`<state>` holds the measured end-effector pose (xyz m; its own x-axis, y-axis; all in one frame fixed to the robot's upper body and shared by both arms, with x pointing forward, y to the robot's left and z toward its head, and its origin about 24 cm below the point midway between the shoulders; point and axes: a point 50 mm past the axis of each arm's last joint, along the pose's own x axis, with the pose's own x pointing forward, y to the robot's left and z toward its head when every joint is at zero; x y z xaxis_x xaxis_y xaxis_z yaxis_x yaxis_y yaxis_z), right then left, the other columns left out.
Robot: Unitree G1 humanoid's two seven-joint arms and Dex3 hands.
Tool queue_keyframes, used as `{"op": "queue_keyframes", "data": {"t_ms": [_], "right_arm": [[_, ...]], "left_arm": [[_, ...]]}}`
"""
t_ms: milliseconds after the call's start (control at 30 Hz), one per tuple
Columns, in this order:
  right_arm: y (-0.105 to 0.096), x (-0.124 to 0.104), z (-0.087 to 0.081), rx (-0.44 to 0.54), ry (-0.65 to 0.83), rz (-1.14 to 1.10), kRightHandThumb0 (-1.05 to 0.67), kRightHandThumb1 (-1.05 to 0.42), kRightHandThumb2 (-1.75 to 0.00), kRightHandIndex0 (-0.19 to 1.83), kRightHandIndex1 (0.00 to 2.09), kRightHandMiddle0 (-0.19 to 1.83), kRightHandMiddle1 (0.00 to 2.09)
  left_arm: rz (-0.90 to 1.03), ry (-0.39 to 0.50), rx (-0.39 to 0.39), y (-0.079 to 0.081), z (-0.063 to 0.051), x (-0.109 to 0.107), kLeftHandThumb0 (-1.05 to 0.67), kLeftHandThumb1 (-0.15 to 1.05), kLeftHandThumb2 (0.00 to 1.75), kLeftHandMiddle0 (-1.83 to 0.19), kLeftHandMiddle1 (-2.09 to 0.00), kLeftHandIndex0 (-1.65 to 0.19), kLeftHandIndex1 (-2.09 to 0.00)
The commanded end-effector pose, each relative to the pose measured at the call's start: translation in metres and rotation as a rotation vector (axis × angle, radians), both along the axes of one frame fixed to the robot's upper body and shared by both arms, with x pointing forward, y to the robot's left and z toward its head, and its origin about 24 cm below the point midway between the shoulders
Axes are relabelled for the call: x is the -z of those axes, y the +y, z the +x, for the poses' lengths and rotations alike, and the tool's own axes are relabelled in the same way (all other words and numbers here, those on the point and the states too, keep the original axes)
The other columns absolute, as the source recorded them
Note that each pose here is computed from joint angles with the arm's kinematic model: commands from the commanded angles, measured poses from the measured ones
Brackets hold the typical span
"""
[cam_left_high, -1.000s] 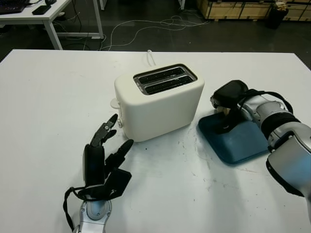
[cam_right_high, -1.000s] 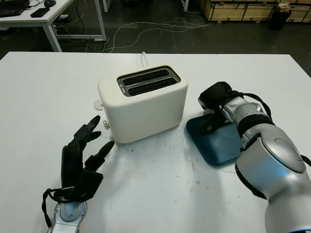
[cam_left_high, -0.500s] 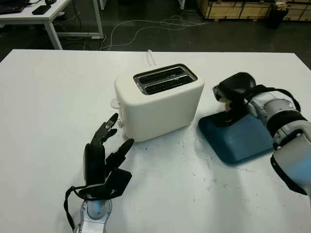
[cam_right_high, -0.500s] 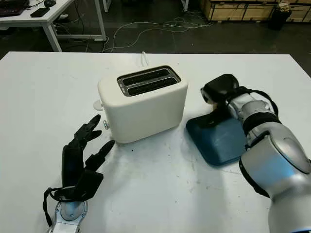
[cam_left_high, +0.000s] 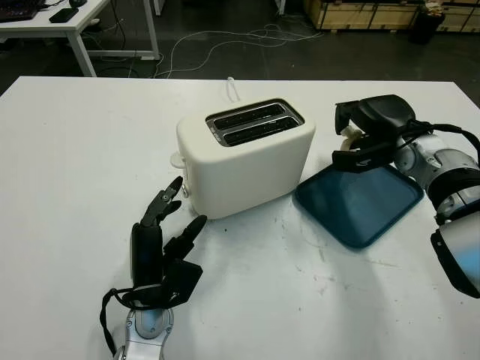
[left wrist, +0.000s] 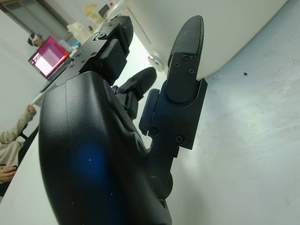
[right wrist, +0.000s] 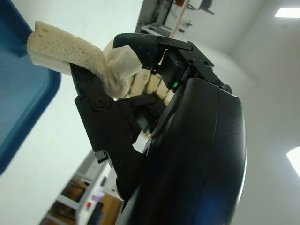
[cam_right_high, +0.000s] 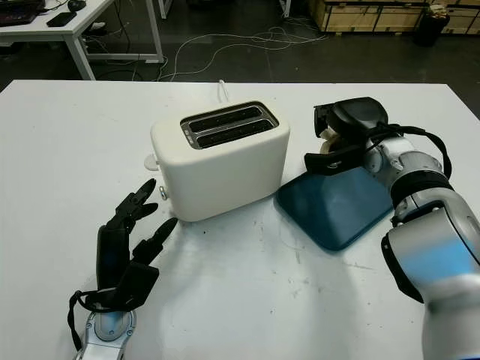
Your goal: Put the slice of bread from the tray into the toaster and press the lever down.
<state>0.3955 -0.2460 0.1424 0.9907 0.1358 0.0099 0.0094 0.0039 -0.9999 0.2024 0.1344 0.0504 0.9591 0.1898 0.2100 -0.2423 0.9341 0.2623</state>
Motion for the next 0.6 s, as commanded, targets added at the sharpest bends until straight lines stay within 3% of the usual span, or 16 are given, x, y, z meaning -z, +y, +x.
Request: {"op": "queue_keyframes", "data": {"t_ms": [0, 367, 567], "right_arm": [[-0.002, -0.004, -0.001, -0.009, -0.014, 0.047, -0.19, -0.90, -0.01, 0.81, 1.75, 0.60, 1.75], [-0.010, -0.027, 0.003, 0.041, -0.030, 0.216, -0.21, -0.90, 0.00, 0.89, 1.75, 0.70, 1.75], [-0.017, -0.035, 0.000, 0.018, -0.061, 0.259, -0.19, -0.89, -0.01, 0.88, 1.75, 0.71, 1.75]], "left_arm": [[0.002, -0.012, 0.004, -0.001, 0.001, -0.001, -0.60, 0.92, 0.16, -0.32, -0.87, -0.54, -0.01], [-0.003, -0.007, 0.014, -0.001, 0.002, 0.000, -0.59, 0.92, 0.16, -0.31, -0.86, -0.54, -0.01], [0.006, -0.008, 0.021, -0.002, 0.004, 0.000, -0.59, 0.92, 0.18, -0.32, -0.85, -0.53, -0.01]]}}
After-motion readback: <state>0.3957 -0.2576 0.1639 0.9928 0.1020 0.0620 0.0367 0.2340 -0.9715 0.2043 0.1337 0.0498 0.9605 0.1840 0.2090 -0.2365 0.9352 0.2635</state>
